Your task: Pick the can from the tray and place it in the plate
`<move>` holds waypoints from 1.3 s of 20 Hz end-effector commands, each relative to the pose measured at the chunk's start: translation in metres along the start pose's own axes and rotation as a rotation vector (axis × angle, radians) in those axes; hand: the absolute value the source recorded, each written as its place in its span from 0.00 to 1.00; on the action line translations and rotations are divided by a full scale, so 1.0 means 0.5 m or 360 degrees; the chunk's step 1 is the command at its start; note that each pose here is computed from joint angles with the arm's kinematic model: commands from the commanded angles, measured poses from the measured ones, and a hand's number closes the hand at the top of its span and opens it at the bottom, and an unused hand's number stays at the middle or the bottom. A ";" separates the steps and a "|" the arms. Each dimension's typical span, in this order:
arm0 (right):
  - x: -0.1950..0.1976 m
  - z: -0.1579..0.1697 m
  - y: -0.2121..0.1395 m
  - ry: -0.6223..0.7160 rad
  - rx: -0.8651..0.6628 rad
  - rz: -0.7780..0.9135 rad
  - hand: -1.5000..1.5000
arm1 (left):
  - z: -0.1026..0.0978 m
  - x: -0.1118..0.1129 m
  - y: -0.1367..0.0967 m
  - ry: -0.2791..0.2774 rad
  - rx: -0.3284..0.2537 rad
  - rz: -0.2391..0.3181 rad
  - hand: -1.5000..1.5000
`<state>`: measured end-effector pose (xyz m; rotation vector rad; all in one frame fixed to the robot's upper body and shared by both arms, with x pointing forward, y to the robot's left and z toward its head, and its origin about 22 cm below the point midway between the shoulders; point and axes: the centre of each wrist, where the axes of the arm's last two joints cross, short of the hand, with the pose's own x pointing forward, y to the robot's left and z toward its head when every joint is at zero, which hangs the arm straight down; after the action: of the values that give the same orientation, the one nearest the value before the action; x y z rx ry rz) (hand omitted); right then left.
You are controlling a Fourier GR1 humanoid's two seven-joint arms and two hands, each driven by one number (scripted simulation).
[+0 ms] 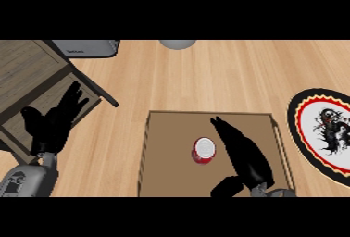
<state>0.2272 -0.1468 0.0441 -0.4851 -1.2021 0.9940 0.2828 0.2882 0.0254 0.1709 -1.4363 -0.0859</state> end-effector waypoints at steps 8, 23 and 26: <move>0.020 -0.059 0.016 0.0075 0.0051 0.0090 0.00 | 0.033 -0.025 0.014 0.0044 0.0010 -0.0010 0.50; 0.016 -0.120 0.060 -0.0120 0.0233 0.0233 1.00 | 0.009 -0.044 -0.006 0.0039 0.0014 0.0002 0.50; 0.019 -0.091 0.094 -0.0094 0.0217 0.0197 1.00 | -0.011 0.002 0.018 0.0055 -0.0004 0.0012 0.50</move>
<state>0.2608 -0.1100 0.0138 -0.4390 -1.1534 1.1888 0.2831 0.2852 0.0264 0.1725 -1.4321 -0.0813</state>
